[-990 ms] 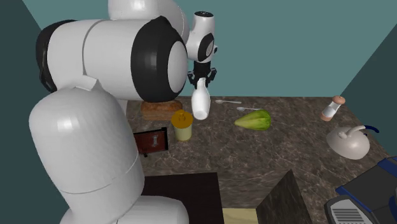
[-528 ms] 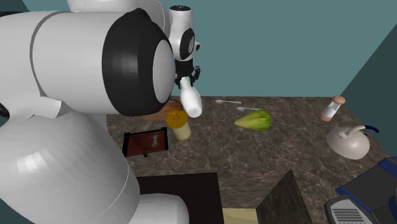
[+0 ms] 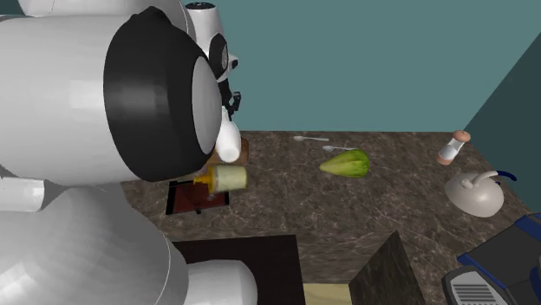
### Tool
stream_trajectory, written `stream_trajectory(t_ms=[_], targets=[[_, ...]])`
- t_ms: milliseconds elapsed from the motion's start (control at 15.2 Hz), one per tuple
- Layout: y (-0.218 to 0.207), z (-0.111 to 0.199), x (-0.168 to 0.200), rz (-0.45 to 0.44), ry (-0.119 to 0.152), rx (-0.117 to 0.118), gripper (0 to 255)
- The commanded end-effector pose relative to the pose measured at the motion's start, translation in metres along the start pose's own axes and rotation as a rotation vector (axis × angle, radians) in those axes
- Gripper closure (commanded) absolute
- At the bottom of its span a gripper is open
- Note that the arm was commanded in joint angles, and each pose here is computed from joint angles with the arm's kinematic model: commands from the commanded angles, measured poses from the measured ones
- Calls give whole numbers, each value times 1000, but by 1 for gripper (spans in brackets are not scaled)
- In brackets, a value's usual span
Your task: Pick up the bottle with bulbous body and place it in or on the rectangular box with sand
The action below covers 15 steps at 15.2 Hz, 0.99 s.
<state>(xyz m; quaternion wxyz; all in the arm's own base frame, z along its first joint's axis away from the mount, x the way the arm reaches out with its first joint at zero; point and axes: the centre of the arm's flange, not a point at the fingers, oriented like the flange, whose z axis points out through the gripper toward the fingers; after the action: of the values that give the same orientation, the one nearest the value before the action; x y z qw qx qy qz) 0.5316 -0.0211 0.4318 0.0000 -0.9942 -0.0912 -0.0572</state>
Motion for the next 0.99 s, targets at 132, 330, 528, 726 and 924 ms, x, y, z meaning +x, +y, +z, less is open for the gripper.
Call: stream_trajectory(t_ms=[132,330,528,726,924], targets=[[-52,-14,-9,1,0,-1,255],[-90,-25,-13,1,0,-1,255],[-128,-35,-17,1,0,-1,255],[-163,-45,-21,1,0,-1,255],[-163,-29,-23,1,0,-1,255]])
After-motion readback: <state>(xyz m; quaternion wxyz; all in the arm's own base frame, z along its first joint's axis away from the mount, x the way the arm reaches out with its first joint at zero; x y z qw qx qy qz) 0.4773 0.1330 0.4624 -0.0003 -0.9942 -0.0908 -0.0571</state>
